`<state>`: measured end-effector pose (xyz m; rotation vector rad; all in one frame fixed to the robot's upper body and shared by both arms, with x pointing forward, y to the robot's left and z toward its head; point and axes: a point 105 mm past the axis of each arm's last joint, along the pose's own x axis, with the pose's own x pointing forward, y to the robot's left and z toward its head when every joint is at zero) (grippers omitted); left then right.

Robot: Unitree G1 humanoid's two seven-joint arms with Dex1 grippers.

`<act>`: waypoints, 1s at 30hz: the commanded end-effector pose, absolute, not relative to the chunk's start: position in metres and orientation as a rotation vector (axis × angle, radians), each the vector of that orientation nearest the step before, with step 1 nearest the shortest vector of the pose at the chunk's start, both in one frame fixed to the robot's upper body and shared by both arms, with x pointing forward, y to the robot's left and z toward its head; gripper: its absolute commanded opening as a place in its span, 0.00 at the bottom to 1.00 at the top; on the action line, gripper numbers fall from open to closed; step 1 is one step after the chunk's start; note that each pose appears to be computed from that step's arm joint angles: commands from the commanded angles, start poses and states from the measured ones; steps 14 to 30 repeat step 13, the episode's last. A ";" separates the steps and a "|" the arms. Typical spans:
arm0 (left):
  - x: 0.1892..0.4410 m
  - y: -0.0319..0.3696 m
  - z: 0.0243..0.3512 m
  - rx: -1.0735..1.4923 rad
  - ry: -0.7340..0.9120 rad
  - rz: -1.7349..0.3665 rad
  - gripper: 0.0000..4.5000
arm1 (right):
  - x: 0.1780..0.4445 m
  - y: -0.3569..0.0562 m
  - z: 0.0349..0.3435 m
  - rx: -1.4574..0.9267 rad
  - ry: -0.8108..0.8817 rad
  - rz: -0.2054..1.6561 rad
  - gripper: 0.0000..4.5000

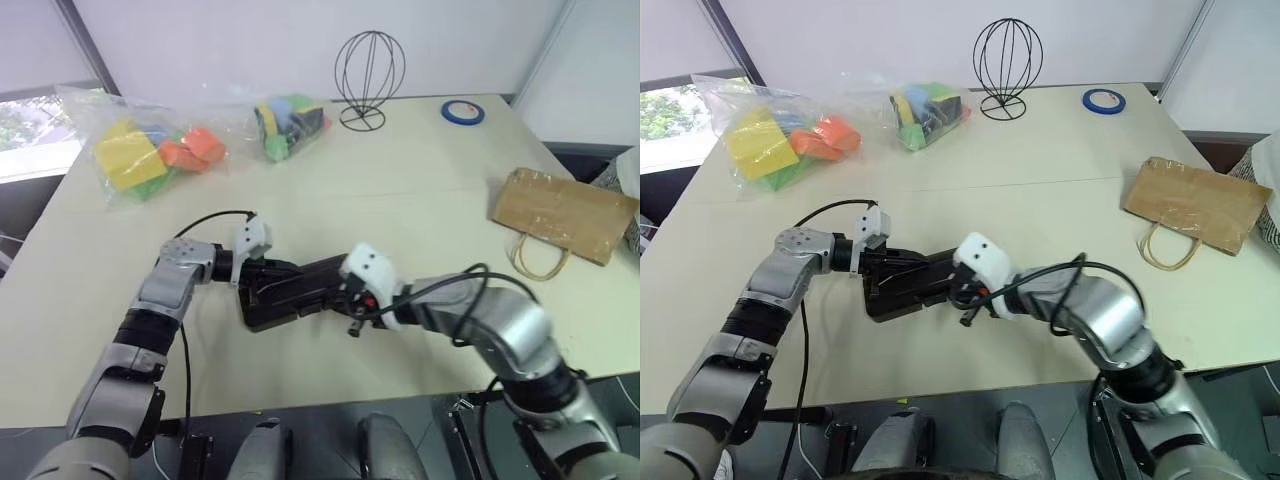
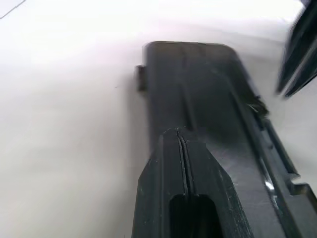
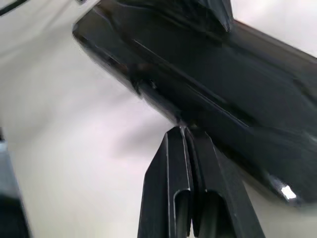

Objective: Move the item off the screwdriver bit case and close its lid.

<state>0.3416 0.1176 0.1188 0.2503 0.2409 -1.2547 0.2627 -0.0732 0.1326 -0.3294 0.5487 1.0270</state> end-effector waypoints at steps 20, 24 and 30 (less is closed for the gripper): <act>0.296 0.165 0.202 0.115 0.057 -0.913 0.00 | 0.270 -0.139 0.200 -0.384 0.367 0.851 0.01; 0.296 0.165 0.202 0.115 0.057 -0.913 0.00 | 0.270 -0.139 0.200 -0.384 0.367 0.851 0.01; 0.296 0.165 0.202 0.115 0.057 -0.913 0.00 | 0.270 -0.139 0.200 -0.384 0.367 0.851 0.01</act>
